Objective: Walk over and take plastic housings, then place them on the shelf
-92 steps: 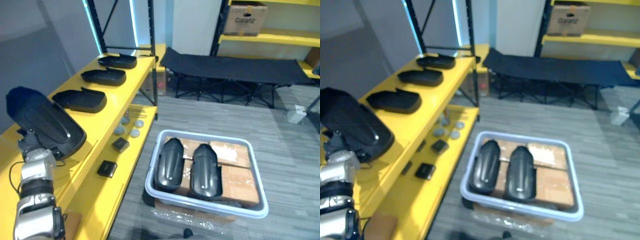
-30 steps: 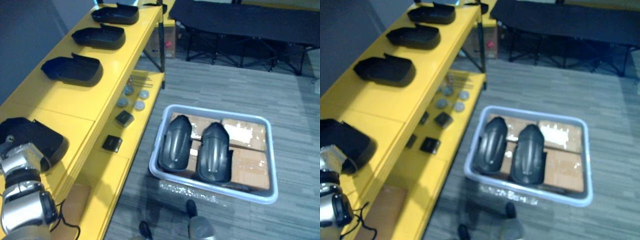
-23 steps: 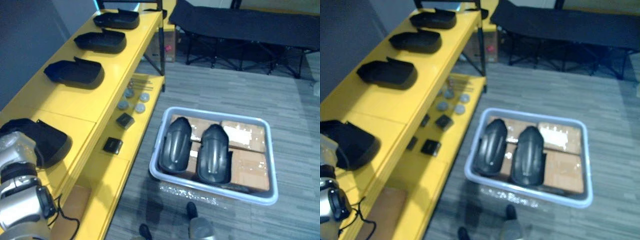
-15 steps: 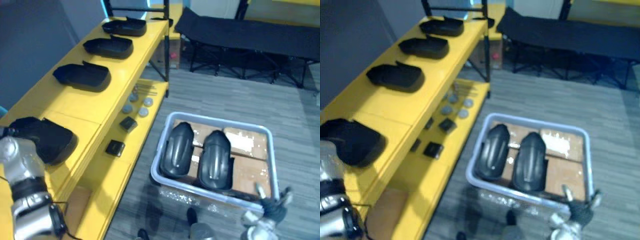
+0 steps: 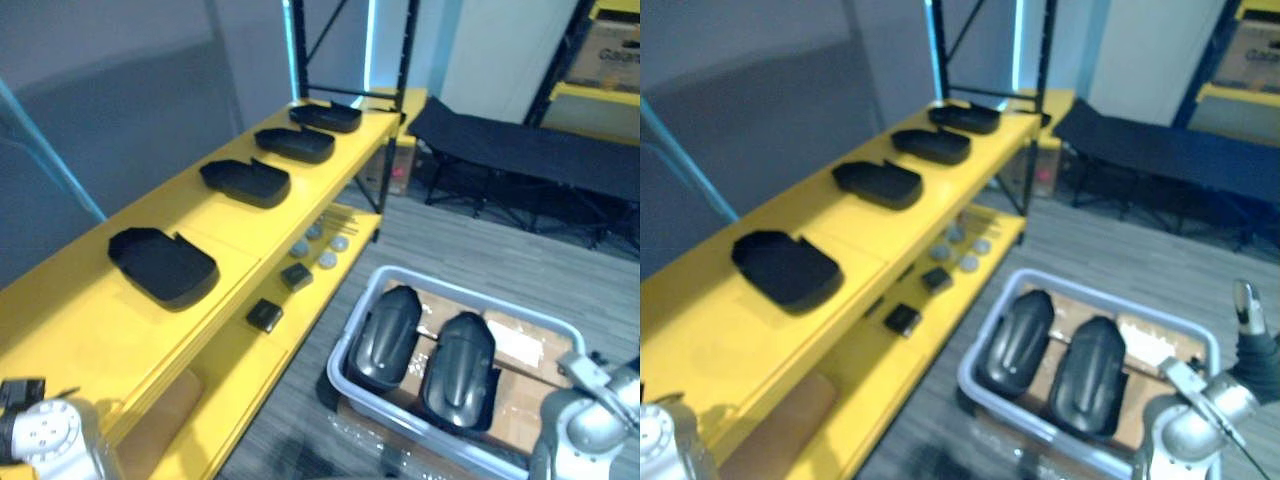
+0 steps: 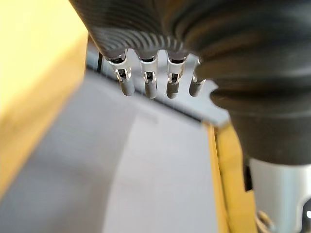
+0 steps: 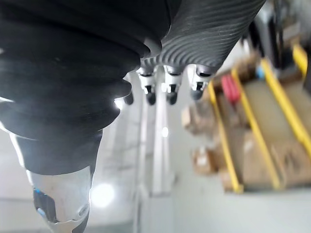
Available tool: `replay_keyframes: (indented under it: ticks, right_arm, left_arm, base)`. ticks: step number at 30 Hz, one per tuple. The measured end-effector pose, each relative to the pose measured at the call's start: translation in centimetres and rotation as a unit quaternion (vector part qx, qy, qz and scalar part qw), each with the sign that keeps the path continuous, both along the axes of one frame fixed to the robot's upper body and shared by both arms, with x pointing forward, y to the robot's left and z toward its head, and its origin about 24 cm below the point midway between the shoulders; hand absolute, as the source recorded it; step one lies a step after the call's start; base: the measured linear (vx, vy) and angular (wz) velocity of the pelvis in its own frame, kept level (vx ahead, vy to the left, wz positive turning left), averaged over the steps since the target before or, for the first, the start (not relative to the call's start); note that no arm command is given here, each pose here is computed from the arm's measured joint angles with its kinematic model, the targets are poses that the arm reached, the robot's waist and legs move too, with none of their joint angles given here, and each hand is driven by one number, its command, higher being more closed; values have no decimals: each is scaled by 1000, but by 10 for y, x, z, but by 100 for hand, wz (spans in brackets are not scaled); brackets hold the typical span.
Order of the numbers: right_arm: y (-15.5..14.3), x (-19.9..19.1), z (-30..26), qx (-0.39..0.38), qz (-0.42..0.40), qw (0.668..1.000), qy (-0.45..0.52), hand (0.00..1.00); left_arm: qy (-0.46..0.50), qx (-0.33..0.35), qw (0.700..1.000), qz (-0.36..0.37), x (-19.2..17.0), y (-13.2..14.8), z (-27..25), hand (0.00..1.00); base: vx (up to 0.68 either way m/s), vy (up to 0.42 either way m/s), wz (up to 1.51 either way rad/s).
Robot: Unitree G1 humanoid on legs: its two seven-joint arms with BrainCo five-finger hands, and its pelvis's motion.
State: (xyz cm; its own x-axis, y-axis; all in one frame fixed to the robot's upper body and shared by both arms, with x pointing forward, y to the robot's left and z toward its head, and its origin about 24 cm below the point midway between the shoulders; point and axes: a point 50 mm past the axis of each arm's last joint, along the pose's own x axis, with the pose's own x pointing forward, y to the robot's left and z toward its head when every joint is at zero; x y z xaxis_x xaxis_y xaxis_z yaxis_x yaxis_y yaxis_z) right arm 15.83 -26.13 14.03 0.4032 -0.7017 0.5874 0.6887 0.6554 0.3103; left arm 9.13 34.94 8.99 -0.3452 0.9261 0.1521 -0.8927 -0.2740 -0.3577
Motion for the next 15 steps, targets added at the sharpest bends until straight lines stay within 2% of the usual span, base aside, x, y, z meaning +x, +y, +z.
replay_keyframes:
  ticks: [3, 6, 10, 11, 15]
  right_arm:
    - [14, 18, 1, 2, 66, 998, -3, 0]
    - [28, 41, -2, -1, 135, 991, 23, 0]
    - [38, 64, -14, 4, 194, 977, 83, 0]
    - [39, 68, -15, 5, 212, 972, 96, 0]
    - [40, 74, -20, -3, 241, 964, 116, 0]
  left_arm:
    - [42, -35, 998, 39, -17, 9, -17, 0]
    - [127, -97, 987, 14, -35, 18, -51, 0]
    - [231, -215, 937, -151, -52, 12, -112, 0]
    - [263, -206, 920, -207, -58, 8, -117, 0]
    - [307, -229, 867, -318, -78, 8, -135, 0]
  base:
    - [-29, -37, 48]
    - [18, -32, 39]
    - [57, 5, 28]
    - [43, 40, 30]
    - [15, 36, 15]
